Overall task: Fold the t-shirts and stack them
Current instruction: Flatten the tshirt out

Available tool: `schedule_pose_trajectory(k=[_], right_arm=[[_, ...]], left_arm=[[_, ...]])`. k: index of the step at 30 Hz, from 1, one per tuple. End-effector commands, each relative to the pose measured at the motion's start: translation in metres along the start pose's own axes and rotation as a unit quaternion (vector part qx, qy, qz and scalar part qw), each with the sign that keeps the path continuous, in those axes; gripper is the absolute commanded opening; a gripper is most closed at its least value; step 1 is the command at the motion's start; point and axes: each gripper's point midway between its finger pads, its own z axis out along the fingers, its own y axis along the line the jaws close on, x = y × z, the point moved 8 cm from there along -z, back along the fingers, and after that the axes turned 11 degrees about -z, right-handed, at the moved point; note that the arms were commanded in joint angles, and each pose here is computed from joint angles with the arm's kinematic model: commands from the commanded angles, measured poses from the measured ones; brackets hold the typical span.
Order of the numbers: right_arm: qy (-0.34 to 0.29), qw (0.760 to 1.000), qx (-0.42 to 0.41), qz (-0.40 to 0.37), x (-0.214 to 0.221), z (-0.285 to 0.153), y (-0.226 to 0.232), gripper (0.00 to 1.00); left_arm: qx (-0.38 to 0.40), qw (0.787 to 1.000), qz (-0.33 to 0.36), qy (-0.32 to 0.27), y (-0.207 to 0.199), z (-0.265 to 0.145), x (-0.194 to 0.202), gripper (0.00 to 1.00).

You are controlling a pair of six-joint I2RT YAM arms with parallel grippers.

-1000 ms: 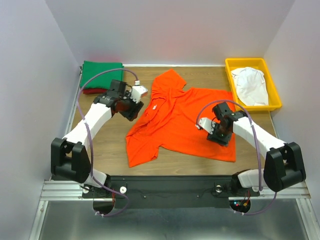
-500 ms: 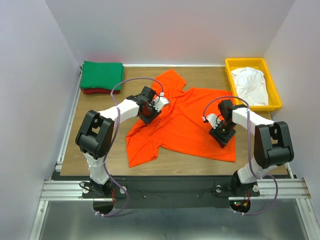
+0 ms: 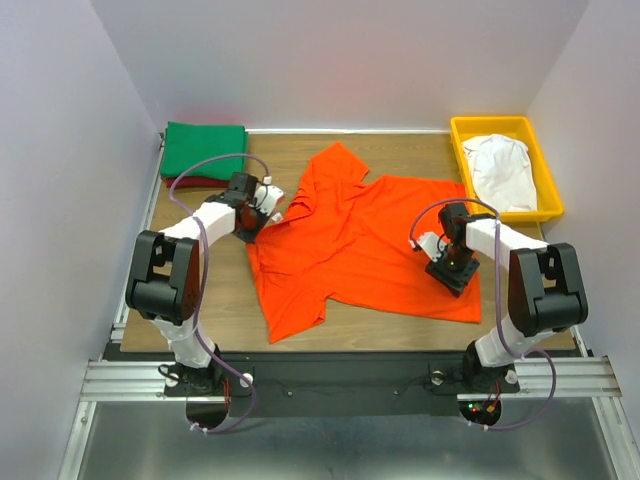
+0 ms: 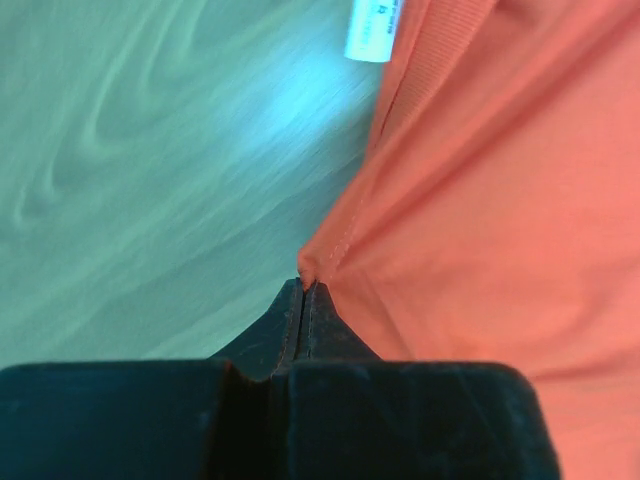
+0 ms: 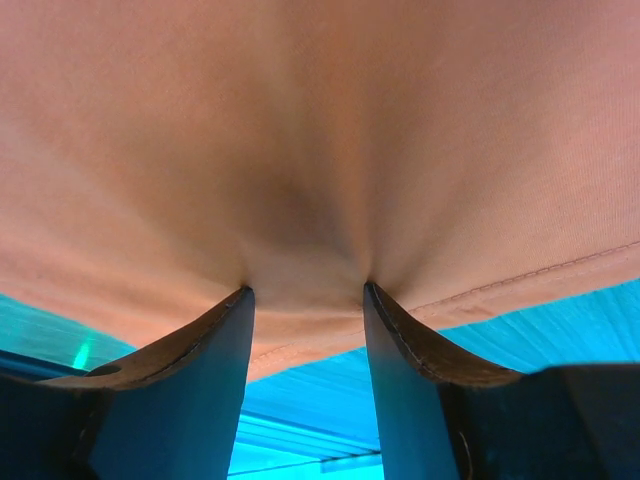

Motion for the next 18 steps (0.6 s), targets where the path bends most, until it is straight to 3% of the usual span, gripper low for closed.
schedule_pose_trajectory(k=[1, 9, 10, 11, 13, 18], right_arm=[[0.02, 0.999, -0.004, -0.036, 0.013, 0.024, 0.006, 0.54], [0.017, 0.992, 0.004, -0.124, 0.029, 0.011, 0.019, 0.54], [0.01, 0.992, 0.007, -0.127, 0.028, 0.009, 0.019, 0.54], [0.001, 0.992, 0.007, -0.127, 0.027, 0.006, 0.019, 0.55], [-0.044, 0.992, 0.023, -0.115, 0.013, -0.007, 0.011, 0.55], [-0.15, 0.986, 0.038, -0.053, -0.022, -0.048, -0.007, 0.56]], left_arm=[[-0.034, 0.999, -0.01, 0.036, 0.024, -0.003, 0.033, 0.0], [-0.025, 0.995, -0.023, 0.094, 0.028, -0.01, 0.086, 0.0], [-0.017, 0.996, -0.025, 0.088, 0.026, -0.013, 0.084, 0.04], [-0.004, 0.997, -0.027, 0.076, 0.026, -0.017, 0.079, 0.23], [0.04, 0.999, -0.032, 0.017, 0.02, -0.033, 0.054, 0.41], [0.095, 0.99, -0.02, -0.1, 0.007, -0.067, -0.026, 0.46]])
